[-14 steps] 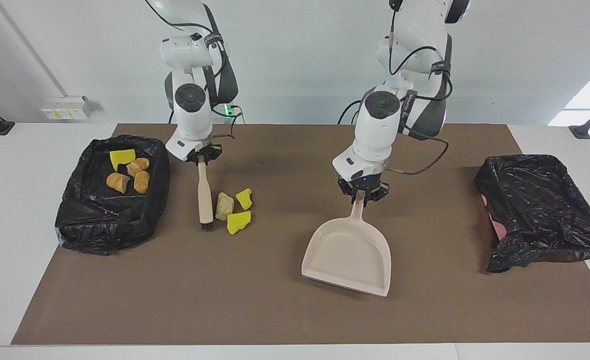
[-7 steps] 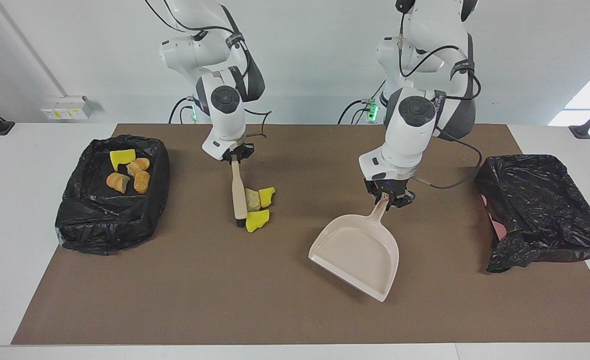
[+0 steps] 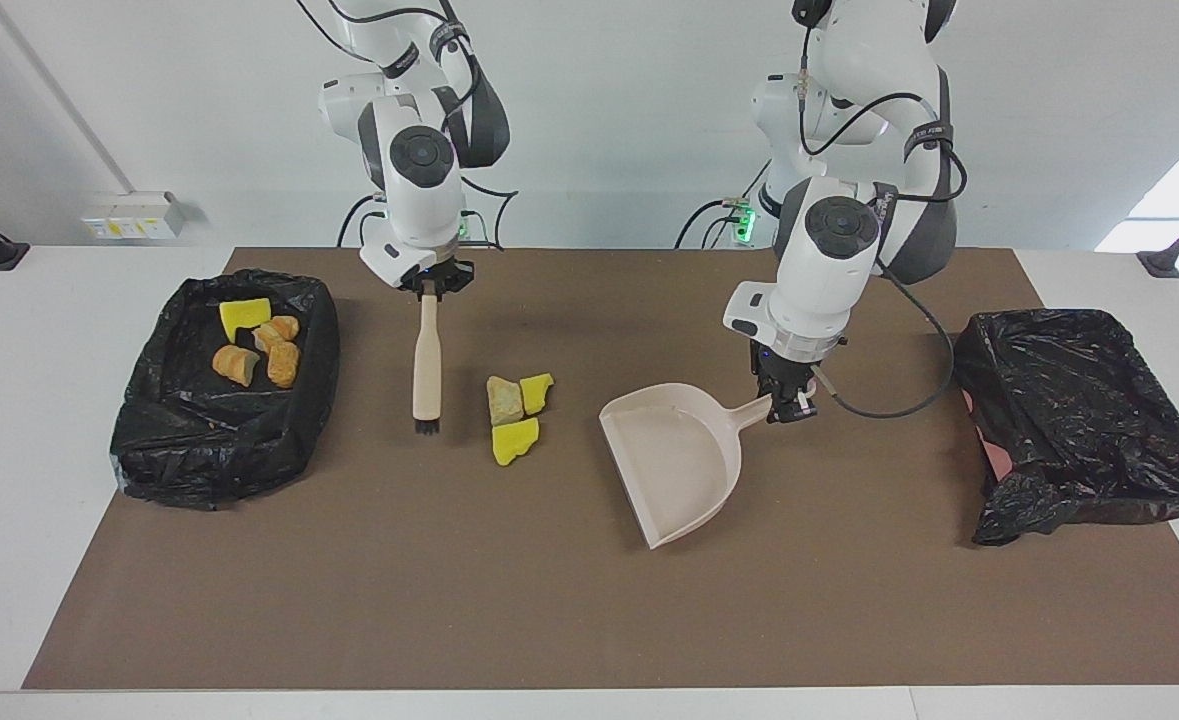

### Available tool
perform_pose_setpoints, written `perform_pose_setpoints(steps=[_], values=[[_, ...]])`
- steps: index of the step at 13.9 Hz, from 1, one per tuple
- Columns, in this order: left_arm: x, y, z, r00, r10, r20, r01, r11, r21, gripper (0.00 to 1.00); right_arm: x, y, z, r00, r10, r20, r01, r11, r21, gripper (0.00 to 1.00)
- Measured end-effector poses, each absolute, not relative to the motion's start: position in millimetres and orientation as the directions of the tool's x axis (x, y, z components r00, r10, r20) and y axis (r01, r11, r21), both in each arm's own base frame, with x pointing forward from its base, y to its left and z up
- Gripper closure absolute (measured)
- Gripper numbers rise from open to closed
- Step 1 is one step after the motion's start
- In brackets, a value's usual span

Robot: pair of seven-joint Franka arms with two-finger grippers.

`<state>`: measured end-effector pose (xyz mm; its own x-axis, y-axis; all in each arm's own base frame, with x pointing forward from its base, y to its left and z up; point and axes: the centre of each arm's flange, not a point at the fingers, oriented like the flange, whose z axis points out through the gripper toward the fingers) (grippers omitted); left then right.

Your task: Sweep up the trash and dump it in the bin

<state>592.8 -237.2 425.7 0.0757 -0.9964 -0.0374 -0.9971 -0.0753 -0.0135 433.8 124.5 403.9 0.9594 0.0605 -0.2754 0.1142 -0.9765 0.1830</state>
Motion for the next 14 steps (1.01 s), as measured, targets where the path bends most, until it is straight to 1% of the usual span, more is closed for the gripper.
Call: perform_pose_setpoints(steps=[1,2,4,6,10,11,14], values=[[591,-238,423,-0.004,-0.999,-0.04,-1.0,0.005,-0.006,0.69,428,119,395,0.951,0.087,-0.296,0.143,-0.974,0.176,0.73],[589,-239,420,-0.052,-0.998,-0.043,-0.999,0.052,0.002,0.69,425,118,384,0.947,0.107,-0.301,0.164,-0.972,0.169,0.73],[579,-240,409,-0.089,-0.995,-0.045,-0.996,0.088,0.009,0.69,422,126,363,0.944,0.137,-0.299,0.191,-0.968,0.16,0.73],[564,-243,396,-0.099,-0.994,-0.041,-0.995,0.099,0.003,0.69,417,149,344,0.933,0.188,-0.307,0.243,-0.958,0.152,0.73],[527,-280,379,-0.079,-0.996,-0.04,-0.997,0.079,-0.003,0.69,407,197,335,0.929,0.252,-0.272,0.286,-0.954,0.094,0.73],[522,-287,380,-0.076,-0.996,-0.04,-0.997,0.076,-0.003,0.69,404,213,332,0.928,0.269,-0.259,0.295,-0.953,0.065,0.73],[504,-298,378,-0.077,-0.996,-0.047,-0.997,0.077,0.005,0.69,393,269,316,0.941,0.267,-0.207,0.257,-0.964,-0.075,0.73]])
